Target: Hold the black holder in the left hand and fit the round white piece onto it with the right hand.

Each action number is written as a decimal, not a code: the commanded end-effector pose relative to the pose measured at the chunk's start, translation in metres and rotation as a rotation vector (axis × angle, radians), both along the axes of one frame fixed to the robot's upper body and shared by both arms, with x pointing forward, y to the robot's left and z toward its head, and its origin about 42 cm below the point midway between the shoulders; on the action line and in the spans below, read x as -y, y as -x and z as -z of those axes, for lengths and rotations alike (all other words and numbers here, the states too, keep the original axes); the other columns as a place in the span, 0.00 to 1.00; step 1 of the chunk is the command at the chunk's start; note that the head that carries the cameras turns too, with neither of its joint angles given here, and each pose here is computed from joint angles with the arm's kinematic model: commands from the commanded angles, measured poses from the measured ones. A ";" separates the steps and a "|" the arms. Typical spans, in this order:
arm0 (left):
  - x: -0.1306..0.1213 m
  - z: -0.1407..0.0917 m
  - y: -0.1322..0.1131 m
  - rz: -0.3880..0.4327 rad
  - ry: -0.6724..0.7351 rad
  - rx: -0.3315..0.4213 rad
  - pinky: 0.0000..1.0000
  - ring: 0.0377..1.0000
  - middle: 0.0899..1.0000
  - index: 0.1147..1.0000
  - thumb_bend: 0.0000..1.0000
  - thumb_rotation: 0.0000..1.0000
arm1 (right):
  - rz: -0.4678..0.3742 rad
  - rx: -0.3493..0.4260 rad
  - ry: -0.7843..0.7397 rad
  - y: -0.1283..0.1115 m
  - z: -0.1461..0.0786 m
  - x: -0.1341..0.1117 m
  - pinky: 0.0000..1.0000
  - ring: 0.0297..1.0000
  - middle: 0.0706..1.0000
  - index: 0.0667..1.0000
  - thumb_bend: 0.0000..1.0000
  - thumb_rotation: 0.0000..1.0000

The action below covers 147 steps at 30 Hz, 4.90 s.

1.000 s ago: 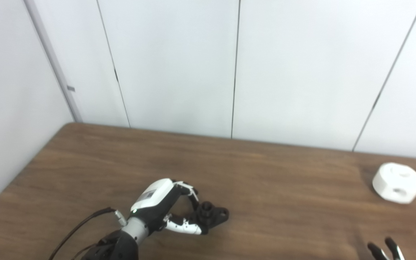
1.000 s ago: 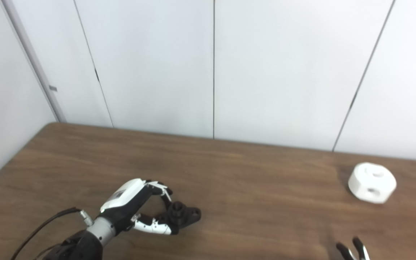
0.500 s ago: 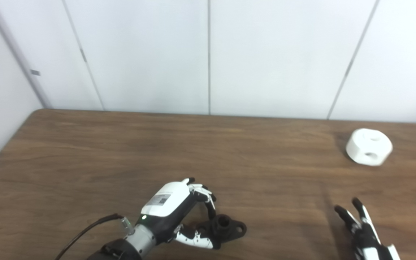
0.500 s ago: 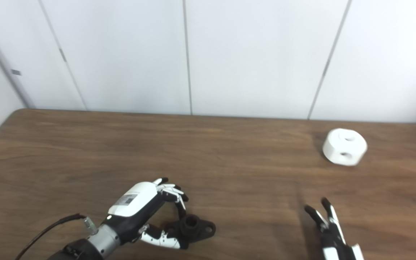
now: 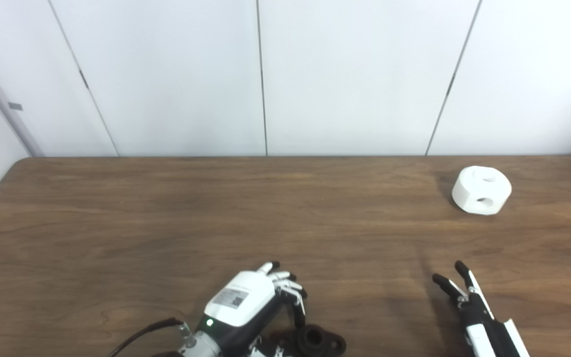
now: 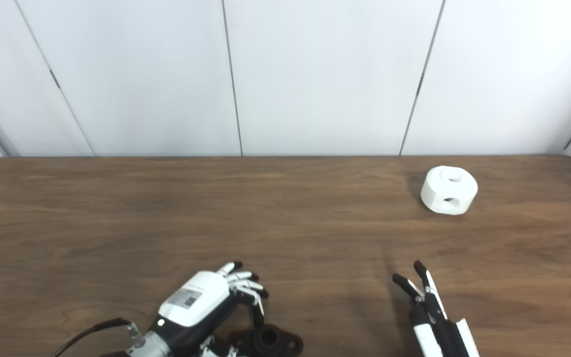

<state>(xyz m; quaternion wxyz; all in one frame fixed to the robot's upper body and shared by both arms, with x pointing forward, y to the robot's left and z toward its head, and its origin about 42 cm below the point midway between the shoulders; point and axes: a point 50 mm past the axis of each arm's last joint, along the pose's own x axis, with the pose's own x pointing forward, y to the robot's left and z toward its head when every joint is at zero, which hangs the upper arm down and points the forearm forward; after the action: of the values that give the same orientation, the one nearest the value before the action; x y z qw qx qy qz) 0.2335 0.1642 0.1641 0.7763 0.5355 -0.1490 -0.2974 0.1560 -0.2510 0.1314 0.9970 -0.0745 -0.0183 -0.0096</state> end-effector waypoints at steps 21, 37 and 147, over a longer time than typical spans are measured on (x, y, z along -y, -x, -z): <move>0.001 0.017 -0.004 0.000 -0.036 0.043 1.00 0.88 0.76 0.42 0.52 0.06 | 0.049 0.078 -0.058 -0.002 -0.010 -0.011 1.00 0.95 0.88 0.99 0.61 0.94; -0.010 0.033 -0.015 -0.017 -0.013 0.020 0.99 0.86 0.76 0.42 0.52 0.05 | 0.147 0.206 0.058 -0.045 -0.064 0.034 1.00 0.98 0.94 1.00 0.62 0.76; -0.015 0.045 -0.013 -0.026 -0.032 -0.020 0.92 0.84 0.74 0.42 0.52 0.05 | 0.046 -0.265 1.271 -0.311 -0.177 0.136 1.00 1.00 0.99 0.72 0.90 0.29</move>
<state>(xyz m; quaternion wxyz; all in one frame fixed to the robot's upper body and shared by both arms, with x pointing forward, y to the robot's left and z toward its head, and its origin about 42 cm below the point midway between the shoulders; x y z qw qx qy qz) 0.2492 0.1712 0.1341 0.7837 0.5215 -0.1851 -0.2823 0.4630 -0.3821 0.2763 0.7542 -0.6400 0.1448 0.0240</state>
